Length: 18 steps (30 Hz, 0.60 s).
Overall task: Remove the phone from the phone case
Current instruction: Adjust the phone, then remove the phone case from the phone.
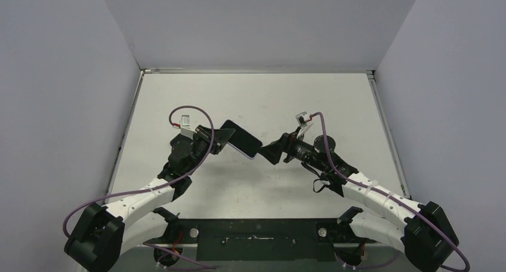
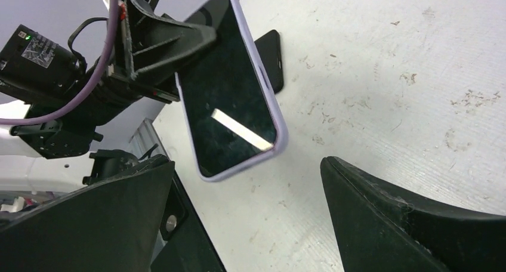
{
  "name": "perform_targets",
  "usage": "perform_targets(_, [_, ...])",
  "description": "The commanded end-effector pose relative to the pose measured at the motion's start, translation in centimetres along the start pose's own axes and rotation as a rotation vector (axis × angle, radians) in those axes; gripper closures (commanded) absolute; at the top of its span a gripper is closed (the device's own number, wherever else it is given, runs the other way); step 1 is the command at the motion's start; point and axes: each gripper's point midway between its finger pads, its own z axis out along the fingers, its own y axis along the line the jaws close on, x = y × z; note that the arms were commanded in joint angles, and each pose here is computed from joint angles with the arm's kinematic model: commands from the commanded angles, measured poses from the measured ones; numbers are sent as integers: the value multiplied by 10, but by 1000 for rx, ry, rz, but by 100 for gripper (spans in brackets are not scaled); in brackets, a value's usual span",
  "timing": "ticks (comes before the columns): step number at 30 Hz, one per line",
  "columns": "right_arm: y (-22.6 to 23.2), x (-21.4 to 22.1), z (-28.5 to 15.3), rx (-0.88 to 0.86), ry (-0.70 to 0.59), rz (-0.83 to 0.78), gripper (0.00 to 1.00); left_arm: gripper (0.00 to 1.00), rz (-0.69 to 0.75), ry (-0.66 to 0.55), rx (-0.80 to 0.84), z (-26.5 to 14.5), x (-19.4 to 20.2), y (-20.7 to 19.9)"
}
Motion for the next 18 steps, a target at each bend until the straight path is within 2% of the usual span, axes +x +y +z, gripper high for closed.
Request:
perform_targets(1, [18,-12,-6,-105,-88,61,1,100,-95,-139,267,-10,-35,-78])
perform_targets(8, [35,-14,-6,-229,-129,108,9,100,-141,-128,353,-12,-34,-96])
perform_targets(18, [64,-24,0,-398,-130,91,28,100,-186,-105,408,-8,-27,-113])
